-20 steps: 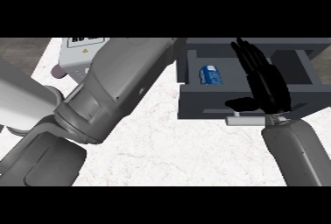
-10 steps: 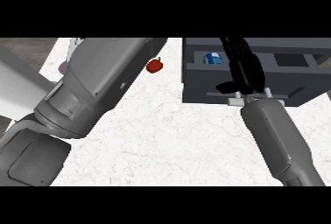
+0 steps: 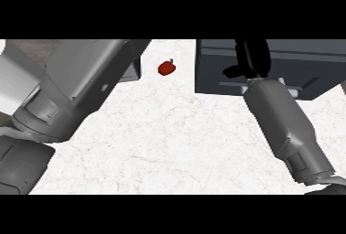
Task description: Pick up the can, place it into the drawer and close the drawer
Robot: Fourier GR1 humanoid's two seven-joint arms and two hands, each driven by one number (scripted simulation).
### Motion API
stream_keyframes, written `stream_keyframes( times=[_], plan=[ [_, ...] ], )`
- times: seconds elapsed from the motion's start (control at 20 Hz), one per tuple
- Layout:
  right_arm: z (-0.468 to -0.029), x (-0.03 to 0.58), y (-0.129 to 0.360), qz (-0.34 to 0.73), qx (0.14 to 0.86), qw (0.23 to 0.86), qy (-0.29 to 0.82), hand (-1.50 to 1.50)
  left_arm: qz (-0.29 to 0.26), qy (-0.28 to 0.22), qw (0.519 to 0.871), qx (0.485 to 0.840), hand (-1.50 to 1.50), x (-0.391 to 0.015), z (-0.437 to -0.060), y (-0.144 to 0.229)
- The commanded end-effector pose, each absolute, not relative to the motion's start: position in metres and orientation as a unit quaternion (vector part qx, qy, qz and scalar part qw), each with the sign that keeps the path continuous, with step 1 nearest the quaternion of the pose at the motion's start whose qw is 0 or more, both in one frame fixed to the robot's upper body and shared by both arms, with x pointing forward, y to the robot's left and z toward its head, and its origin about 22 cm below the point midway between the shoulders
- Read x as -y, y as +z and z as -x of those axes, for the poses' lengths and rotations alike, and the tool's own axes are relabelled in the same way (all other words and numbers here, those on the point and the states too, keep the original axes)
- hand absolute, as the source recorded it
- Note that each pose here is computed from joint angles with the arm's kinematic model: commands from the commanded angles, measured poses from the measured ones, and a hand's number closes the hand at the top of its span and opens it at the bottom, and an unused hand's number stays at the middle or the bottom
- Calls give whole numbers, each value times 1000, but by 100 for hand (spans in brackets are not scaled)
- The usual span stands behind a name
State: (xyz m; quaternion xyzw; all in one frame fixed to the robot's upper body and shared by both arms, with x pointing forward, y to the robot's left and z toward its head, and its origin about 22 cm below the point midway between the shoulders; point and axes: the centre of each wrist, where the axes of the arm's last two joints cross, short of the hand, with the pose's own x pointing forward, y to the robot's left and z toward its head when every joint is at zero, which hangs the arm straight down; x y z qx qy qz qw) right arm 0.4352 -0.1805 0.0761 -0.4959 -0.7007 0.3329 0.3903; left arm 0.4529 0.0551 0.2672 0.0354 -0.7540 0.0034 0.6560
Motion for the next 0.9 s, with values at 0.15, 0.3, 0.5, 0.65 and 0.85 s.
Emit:
stream_keyframes(
  times=[0.15,0.3,0.5,0.65,0.85],
  plan=[
    [-453,178,87,521,698,375,317,-150,-40,-5,659,751,-150,-81,-453,259],
    [-459,171,101,518,704,362,323,-150,-36,4,660,750,-150,-89,-450,251],
    [-466,159,122,509,717,365,307,-150,-32,-12,661,750,-150,-104,-447,257],
    [-469,185,129,506,724,376,280,-150,-28,-6,657,754,-150,-111,-444,264],
    [-470,168,135,453,761,384,262,-150,-19,-5,666,746,-150,-105,-436,246]
  ],
)
